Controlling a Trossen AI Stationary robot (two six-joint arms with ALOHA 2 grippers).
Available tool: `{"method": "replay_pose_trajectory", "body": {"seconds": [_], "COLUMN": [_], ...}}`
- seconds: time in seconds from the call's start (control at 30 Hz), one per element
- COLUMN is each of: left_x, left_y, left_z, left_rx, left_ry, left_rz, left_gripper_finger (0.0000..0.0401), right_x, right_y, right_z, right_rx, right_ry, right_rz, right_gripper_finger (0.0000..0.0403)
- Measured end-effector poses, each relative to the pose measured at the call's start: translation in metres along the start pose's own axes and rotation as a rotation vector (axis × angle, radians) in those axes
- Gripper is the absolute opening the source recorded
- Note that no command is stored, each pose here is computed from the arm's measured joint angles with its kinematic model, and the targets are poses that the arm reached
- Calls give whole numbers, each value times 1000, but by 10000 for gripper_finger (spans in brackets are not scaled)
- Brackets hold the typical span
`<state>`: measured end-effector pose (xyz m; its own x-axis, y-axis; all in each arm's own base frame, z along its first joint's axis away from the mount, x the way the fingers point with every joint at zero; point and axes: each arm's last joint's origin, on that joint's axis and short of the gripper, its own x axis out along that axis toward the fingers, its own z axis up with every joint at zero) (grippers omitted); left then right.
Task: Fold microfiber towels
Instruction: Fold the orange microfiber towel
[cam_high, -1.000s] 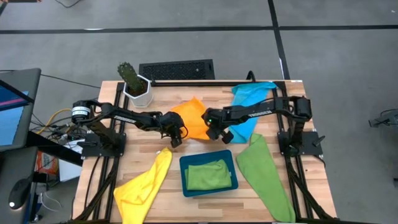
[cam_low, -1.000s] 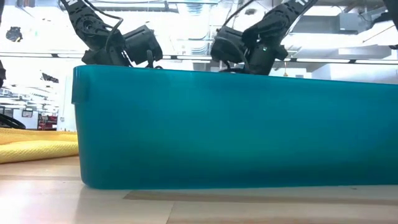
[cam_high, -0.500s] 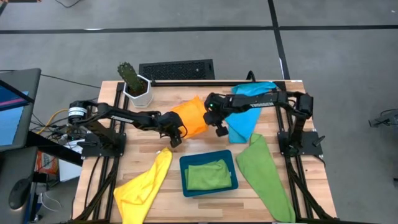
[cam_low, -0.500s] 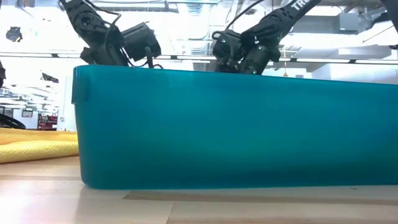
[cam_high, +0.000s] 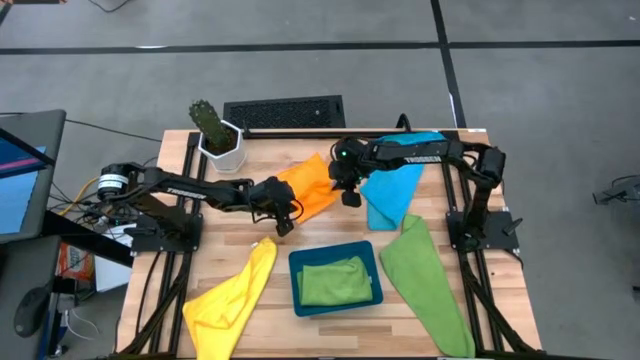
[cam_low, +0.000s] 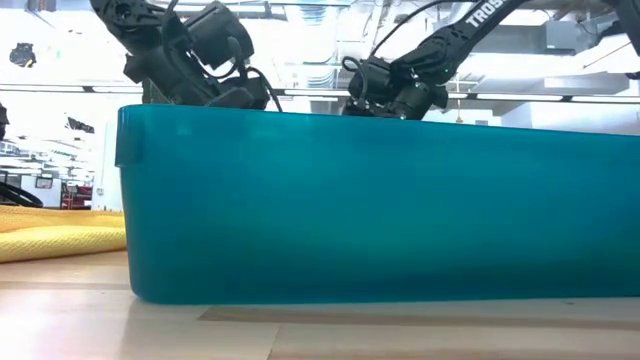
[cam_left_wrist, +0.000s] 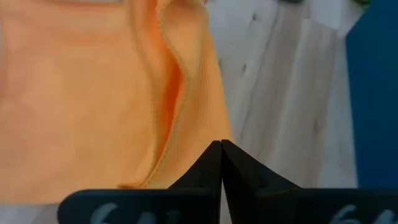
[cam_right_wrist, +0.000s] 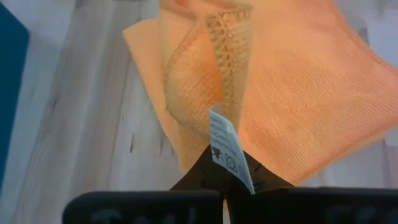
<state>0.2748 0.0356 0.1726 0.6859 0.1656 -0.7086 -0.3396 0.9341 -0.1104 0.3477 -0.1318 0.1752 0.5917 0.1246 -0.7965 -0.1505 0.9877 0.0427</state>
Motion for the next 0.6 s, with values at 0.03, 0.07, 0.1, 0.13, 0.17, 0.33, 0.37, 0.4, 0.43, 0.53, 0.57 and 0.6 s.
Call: {"method": "replay_pose_trajectory", "body": {"seconds": [0.03, 0.07, 0.1, 0.13, 0.17, 0.33, 0.37, 0.4, 0.43, 0.53, 0.57, 0.6], "left_x": [0, 0, 0, 0, 0, 0, 1, 3, 4, 6, 8, 8], "left_y": [0, 0, 0, 1, 1, 0, 0, 0, 0, -2, -3, -4], "left_z": [0, 0, 0, 0, 1, 1, 1, 0, 0, 0, 0, -2], "left_rx": [5, 6, 8, 9, 9, 9, 9, 9, 8, -5, -3, 0], "left_ry": [-6, -11, -13, -15, -17, -23, -22, -21, -16, -29, -29, -19], "left_rz": [16, 34, 46, 52, 54, 54, 55, 56, 55, 42, 38, 38], "left_gripper_finger": [0, 0, 0, 0, 0, 0, 0, 0, 0, 0, 0, 0], "right_x": [0, -1, -1, -1, -1, 3, 3, 3, 4, 3, 3, 2], "right_y": [-1, -1, -2, -2, -2, -4, -4, -4, -3, -5, -7, -9], "right_z": [0, 0, 0, 1, 2, 3, 3, 4, 4, 4, 3, 2], "right_rx": [2, 3, 5, 9, 13, 67, 70, 70, 69, 81, 95, 110], "right_ry": [-4, -9, -14, -20, -29, -50, -54, -53, -48, -44, -45, -44], "right_rz": [5, 10, 13, 12, 9, 3, 0, -2, -10, -46, -47, -50], "right_gripper_finger": [17, 15, 13, 13, 13, 23, 23, 21, 19, 14, 15, 17]}}
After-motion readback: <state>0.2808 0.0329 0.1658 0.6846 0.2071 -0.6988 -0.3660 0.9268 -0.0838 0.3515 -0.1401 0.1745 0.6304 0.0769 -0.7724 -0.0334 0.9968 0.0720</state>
